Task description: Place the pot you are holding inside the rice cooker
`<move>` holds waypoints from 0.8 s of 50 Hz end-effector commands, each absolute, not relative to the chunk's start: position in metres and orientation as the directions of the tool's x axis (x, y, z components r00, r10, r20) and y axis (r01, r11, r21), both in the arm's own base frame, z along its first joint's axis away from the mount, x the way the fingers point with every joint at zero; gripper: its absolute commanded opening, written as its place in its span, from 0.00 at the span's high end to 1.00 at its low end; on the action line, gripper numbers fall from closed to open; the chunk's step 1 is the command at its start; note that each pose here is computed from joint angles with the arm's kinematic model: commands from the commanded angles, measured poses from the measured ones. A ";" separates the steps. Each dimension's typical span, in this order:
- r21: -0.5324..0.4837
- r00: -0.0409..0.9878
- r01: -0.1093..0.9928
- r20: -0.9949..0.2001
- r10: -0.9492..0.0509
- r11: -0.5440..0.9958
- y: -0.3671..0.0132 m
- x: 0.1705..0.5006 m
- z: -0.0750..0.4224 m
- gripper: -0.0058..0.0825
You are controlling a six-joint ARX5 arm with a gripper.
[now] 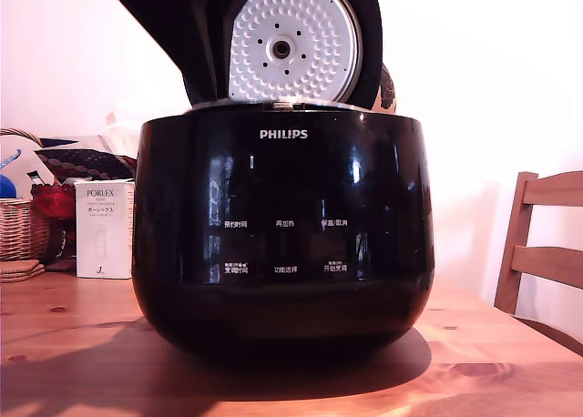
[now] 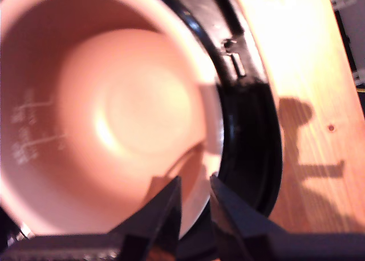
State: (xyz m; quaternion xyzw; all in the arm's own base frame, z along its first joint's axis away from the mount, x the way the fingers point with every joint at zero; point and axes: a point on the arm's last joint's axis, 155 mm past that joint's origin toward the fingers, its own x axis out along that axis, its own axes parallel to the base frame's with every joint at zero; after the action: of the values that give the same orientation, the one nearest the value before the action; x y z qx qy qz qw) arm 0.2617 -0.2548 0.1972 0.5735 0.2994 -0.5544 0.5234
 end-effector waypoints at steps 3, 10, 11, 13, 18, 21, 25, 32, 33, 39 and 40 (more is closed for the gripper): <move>0.277 0.220 0.936 -0.942 -0.253 -0.215 -0.250 0.258 0.212 0.79; 0.238 0.210 0.968 -0.942 -0.263 -0.082 -0.251 0.254 0.217 0.84; 0.237 0.211 0.969 -0.941 -0.265 -0.069 -0.251 0.254 0.218 0.86; 0.229 0.214 0.973 -0.940 -0.266 -0.026 -0.251 0.255 0.219 0.89; 0.216 0.221 0.975 -0.936 -0.274 0.047 -0.253 0.257 0.221 0.96; 0.185 0.223 0.970 -0.931 -0.289 0.156 -0.255 0.259 0.222 0.96; 0.141 0.219 0.960 -0.918 -0.331 0.242 -0.260 0.262 0.226 0.96; 0.090 0.245 0.931 -0.872 -0.423 0.354 -0.264 0.272 0.243 0.96; 0.087 0.248 0.931 -0.863 -0.440 0.354 -0.266 0.273 0.247 0.96; 0.082 0.306 0.908 -0.798 -0.519 0.410 -0.266 0.284 0.272 0.96; 0.085 0.316 0.906 -0.789 -0.528 0.415 -0.264 0.286 0.276 0.96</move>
State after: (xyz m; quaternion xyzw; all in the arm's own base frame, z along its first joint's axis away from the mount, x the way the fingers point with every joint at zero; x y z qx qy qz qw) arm 0.2863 -0.2697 0.2522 0.2955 0.3723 -0.4760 0.7400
